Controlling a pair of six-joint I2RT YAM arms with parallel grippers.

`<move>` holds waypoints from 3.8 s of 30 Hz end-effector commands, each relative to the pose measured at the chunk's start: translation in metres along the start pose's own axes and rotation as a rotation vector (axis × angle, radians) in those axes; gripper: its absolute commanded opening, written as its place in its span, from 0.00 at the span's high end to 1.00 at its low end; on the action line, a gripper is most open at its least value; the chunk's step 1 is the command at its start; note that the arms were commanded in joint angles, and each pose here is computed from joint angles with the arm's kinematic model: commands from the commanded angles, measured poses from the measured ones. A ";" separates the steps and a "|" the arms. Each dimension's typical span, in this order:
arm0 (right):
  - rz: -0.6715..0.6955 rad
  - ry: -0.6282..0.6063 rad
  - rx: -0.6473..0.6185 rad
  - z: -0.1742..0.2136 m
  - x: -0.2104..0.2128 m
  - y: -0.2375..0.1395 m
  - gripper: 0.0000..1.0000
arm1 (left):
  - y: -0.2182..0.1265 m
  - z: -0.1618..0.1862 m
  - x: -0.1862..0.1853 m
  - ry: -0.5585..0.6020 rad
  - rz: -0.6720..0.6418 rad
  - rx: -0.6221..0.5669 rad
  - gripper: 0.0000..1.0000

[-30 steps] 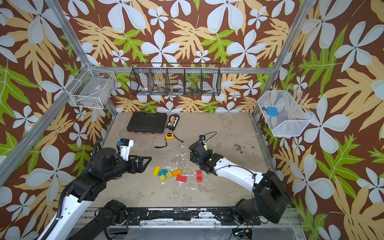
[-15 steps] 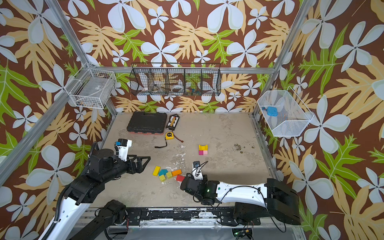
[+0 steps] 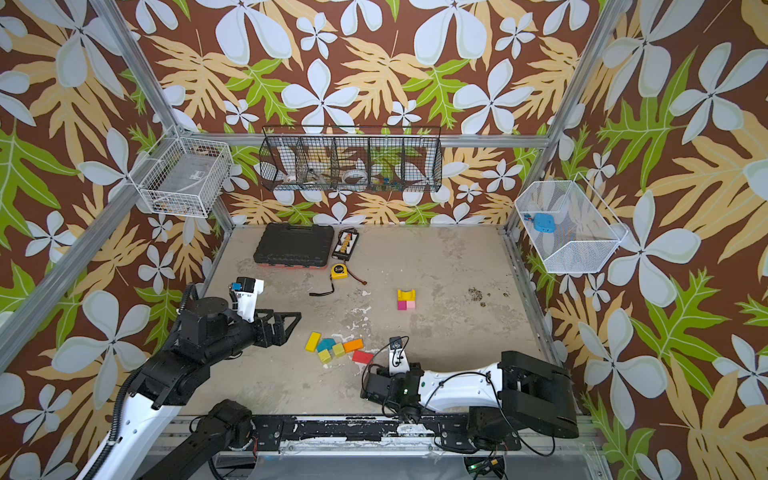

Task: Build the wood block tower
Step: 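Swing the right gripper back toward the block pile near the robot, then move the right gripper over the red arch block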

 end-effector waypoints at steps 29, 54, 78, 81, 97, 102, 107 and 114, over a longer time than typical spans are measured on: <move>0.046 0.212 0.015 -0.027 -0.079 0.034 0.26 | -0.003 -0.003 0.001 0.001 -0.010 -0.019 0.00; 0.056 0.095 0.006 -0.044 -0.028 0.034 0.10 | -0.002 -0.002 -0.001 0.004 -0.001 -0.015 0.00; 0.116 0.323 0.023 -0.065 -0.099 0.059 0.15 | -0.005 -0.004 -0.001 0.005 -0.001 -0.027 0.00; 0.047 0.331 0.031 -0.067 -0.091 0.056 0.16 | -0.005 -0.004 -0.001 0.005 -0.001 -0.029 0.00; -0.018 0.271 -0.008 -0.091 -0.042 0.045 0.07 | -0.005 -0.003 -0.001 0.005 -0.002 -0.028 0.00; 0.066 0.231 -0.004 -0.092 -0.039 0.061 0.06 | -0.005 -0.004 -0.001 0.005 -0.001 -0.026 0.00; 0.144 0.224 -0.013 -0.088 -0.050 0.070 0.06 | -0.004 -0.003 -0.001 0.005 0.001 -0.025 0.00; 0.176 0.263 0.007 -0.082 -0.072 0.079 0.06 | -0.005 -0.003 -0.001 0.006 0.001 -0.027 0.00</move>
Point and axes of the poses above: each gripper's point midway between its finger pads, its own y axis out along the fingers, its own x axis along the line the jaws close on, z = x × y, the point moved 3 cm from there along -y, back along the fingers, and after that the axes turned 14 degrees about y, right-handed, at the moved point
